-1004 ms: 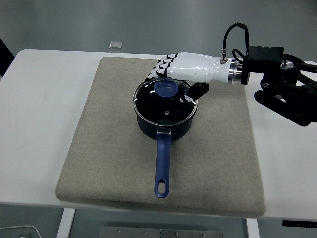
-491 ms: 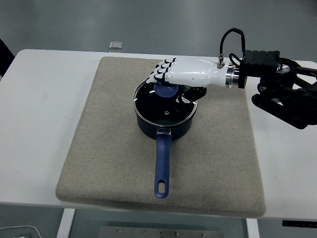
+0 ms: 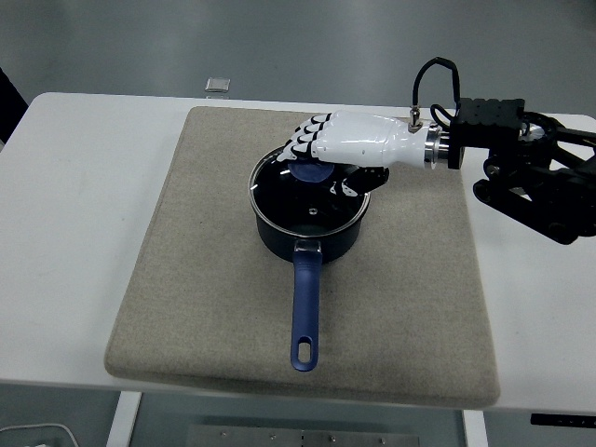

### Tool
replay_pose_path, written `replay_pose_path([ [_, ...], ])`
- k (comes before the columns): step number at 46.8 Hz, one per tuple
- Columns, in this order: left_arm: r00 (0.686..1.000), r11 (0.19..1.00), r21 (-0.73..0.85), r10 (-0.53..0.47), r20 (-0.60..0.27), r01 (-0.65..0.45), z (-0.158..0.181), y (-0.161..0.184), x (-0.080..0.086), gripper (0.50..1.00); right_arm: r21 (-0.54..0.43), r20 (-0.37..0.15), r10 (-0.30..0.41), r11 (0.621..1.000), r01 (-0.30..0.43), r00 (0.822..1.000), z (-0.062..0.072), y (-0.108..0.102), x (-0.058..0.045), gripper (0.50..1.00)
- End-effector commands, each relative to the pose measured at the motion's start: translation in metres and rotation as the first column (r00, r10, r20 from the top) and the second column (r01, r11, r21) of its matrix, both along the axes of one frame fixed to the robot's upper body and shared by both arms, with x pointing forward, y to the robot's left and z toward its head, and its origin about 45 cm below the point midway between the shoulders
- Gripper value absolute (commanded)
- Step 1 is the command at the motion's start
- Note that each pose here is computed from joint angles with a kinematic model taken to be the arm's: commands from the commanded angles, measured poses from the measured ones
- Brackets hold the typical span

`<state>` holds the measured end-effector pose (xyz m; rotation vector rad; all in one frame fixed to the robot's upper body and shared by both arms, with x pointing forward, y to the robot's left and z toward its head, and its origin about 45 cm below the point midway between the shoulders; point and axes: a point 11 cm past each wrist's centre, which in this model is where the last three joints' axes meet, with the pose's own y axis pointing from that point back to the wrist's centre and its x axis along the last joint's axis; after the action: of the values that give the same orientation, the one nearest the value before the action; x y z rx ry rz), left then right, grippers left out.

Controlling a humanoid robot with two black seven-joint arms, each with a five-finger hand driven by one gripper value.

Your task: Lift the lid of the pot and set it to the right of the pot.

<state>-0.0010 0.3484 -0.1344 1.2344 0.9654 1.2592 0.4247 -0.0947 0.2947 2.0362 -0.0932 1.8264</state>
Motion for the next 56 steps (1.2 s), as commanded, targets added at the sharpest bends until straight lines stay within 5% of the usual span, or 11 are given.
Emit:
replay_pose_path([
  [1, 1.000, 1.000, 0.000, 0.000, -0.001, 0.000, 0.0000, 0.0001, -0.0004, 1.000, -0.003, -0.002, 0.001, 1.000, -0.001, 1.000, -0.0013, 0.0002, -0.0003, 0.838],
  [7, 1.000, 1.000, 0.000, 0.000, -0.001, 0.000, 0.0000, 0.0001, -0.0004, 1.000, -0.005, -0.007, -0.001, 1.000, 0.001, 1.000, -0.0026, -0.0004, -0.0003, 0.817],
  [27, 1.000, 1.000, 0.000, 0.000, 0.001, 0.000, 0.0000, 0.0001, 0.0005, 1.000, -0.029, -0.019, 0.003, 1.000, -0.004, 1.000, -0.0079, -0.0008, -0.0020, 0.503],
  [56, 1.000, 1.000, 0.000, 0.000, 0.001, 0.000, 0.0000, 0.0001, 0.0005, 1.000, -0.055, -0.039, 0.006, 0.998, -0.008, 0.999, -0.0071, 0.0016, -0.0016, 0.500],
])
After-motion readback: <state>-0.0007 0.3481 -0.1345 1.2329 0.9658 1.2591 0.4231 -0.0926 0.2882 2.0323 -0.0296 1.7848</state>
